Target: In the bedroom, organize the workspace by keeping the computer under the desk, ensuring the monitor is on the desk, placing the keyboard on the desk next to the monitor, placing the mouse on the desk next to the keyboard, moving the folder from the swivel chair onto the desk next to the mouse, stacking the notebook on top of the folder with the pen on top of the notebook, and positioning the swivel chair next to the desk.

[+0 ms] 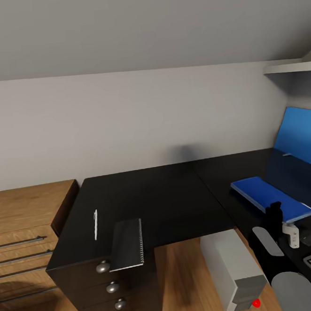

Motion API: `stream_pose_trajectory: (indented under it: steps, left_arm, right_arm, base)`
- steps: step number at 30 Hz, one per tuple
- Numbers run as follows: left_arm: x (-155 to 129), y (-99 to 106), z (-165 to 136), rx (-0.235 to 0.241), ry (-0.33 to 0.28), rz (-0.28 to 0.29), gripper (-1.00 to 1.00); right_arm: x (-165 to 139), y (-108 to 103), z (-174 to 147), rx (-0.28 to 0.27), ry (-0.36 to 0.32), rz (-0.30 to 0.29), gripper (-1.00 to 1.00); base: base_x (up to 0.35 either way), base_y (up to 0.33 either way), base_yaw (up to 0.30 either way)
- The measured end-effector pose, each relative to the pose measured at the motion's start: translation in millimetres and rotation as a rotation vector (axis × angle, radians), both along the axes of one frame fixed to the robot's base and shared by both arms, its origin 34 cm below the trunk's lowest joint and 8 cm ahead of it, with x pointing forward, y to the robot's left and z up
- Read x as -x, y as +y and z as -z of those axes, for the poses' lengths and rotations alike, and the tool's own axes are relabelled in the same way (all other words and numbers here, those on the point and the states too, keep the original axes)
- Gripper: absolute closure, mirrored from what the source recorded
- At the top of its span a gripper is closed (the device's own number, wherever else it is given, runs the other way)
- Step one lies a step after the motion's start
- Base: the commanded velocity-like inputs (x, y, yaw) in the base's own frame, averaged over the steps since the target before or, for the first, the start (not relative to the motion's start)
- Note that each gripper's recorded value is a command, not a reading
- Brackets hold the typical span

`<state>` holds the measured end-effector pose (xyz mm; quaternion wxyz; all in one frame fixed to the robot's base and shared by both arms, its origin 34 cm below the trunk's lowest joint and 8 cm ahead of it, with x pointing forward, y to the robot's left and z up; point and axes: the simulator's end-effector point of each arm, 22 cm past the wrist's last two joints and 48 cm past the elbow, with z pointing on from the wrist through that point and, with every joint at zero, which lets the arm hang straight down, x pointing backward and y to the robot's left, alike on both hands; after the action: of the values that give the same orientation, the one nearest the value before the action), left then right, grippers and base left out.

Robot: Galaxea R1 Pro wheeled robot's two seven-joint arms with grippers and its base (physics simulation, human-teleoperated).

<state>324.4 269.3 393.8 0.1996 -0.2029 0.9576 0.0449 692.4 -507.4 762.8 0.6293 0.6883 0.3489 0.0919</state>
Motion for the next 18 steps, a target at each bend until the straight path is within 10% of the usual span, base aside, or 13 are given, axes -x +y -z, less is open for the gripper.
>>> stream_pose_trajectory:
  steps: [18]
  left_arm:
    - [0.0, 0.0, -0.2, 0.000, -0.001, 0.000, -1.00]
  right_arm:
    - [0.8, -0.6, -1.4, 0.002, -0.004, 0.005, -1.00]
  base:
    - [-0.036, 0.000, 0.000]
